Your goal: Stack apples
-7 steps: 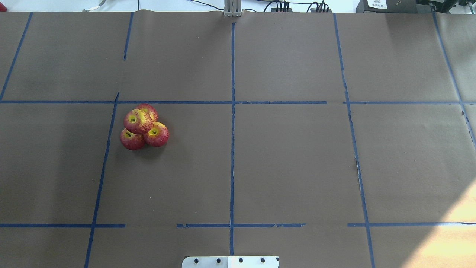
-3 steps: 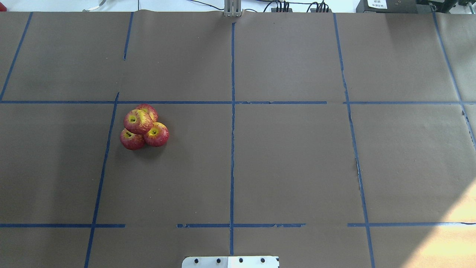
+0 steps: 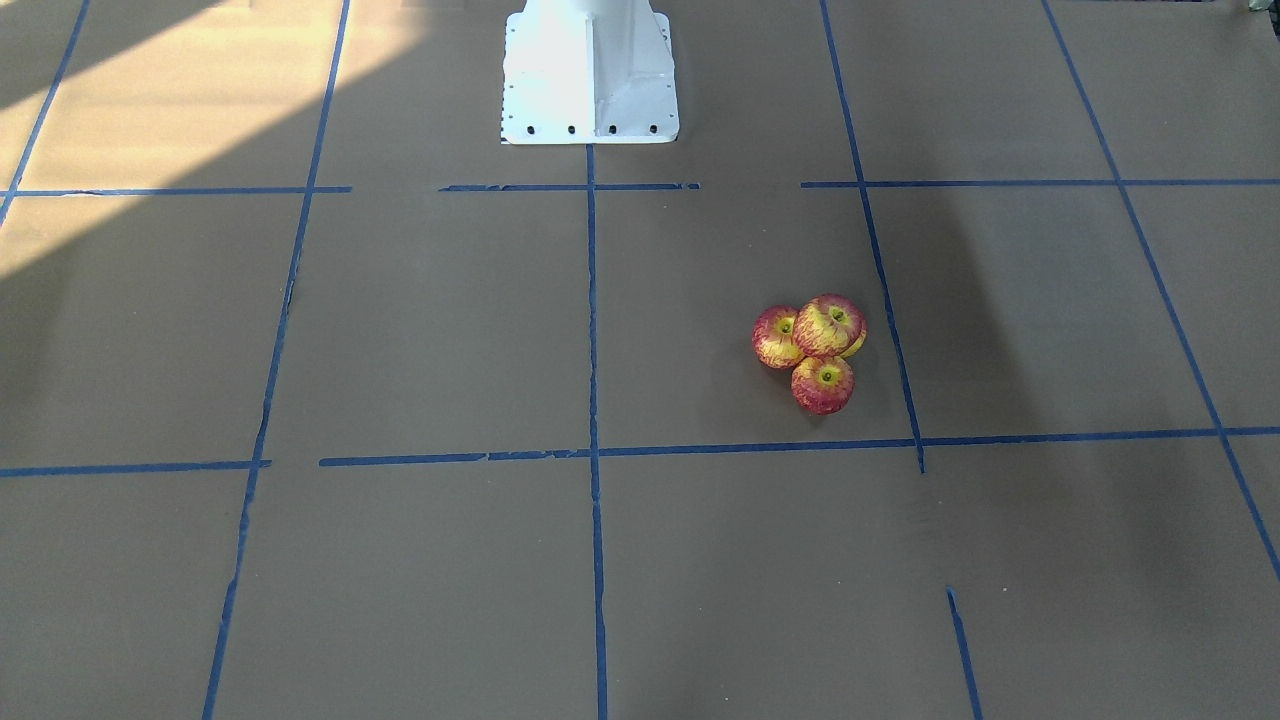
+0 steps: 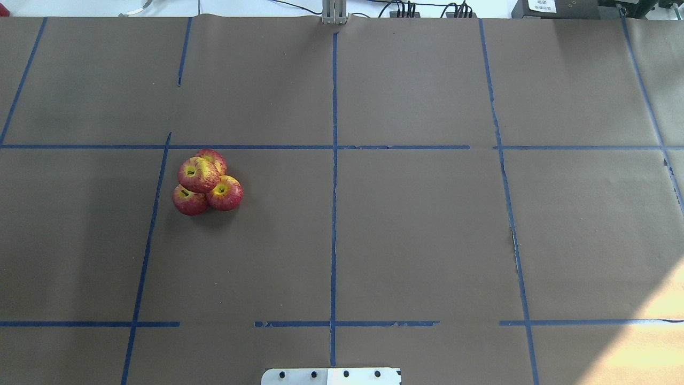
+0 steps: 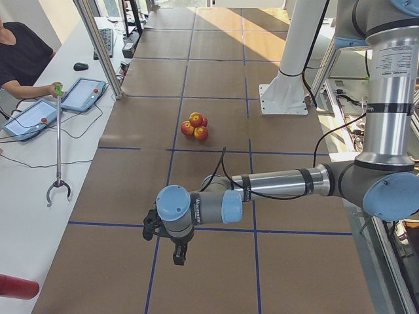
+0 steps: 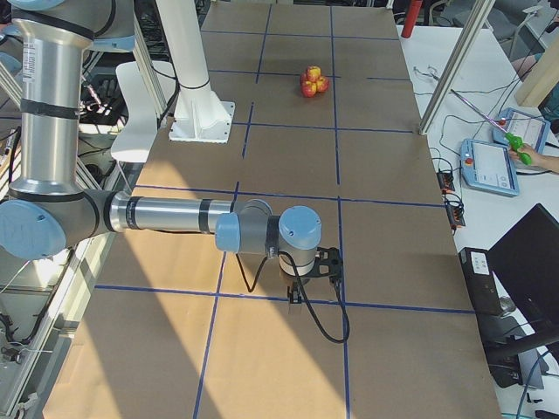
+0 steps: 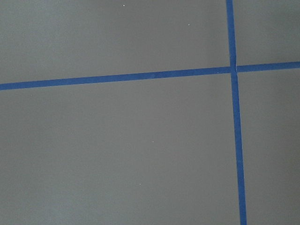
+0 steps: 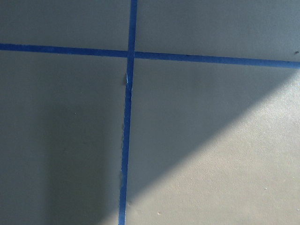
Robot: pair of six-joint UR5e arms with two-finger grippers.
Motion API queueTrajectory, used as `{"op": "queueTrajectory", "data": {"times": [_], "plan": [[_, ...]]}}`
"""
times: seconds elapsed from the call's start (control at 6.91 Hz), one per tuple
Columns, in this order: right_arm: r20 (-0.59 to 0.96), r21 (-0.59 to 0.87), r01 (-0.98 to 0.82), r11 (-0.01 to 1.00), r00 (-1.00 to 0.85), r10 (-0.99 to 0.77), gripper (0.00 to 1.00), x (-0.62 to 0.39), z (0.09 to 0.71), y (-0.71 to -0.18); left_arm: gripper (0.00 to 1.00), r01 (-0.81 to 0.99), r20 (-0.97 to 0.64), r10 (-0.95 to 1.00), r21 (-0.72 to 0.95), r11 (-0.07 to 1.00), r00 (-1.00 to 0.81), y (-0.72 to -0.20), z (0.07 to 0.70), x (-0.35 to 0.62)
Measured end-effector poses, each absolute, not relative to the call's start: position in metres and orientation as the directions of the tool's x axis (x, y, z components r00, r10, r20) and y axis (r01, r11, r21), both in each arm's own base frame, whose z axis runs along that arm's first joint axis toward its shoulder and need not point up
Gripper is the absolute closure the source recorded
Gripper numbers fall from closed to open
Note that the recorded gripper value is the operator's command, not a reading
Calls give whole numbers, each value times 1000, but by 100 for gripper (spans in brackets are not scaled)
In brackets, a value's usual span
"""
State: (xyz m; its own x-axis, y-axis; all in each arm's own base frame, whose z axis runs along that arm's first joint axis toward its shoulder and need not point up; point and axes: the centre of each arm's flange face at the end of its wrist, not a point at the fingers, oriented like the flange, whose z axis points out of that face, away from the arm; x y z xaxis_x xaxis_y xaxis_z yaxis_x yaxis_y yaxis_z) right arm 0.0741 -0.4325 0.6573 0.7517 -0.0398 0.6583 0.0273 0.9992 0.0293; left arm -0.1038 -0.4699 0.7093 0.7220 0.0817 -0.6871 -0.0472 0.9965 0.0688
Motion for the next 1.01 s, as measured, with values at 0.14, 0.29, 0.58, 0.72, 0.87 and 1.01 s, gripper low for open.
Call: {"op": "queueTrajectory", "data": {"times": [0.14,0.29,0.58,0.72,0.87,1.01], "plan": [[658,29,27,999,752,-40,0,74,657,-433,0,-48,-687,83,70,996,722,-470,709,-104],[658,29,27,999,752,-39,0,74,657,-432,0,-48,-687,82,68,997,722,-469,710,-104],[658,29,27,999,752,-40,0,74,657,-433,0,-48,-687,80,65,997,723,-468,711,-104],[658,29,27,999,752,-40,0,74,657,-433,0,-48,-686,80,66,997,723,-468,711,-104],[658,29,27,999,752,-40,0,74,657,-433,0,-48,-686,82,68,996,723,-469,710,-104],[658,29,27,999,752,-40,0,74,657,-433,0,-48,-686,85,72,996,723,-470,708,-104]]}}
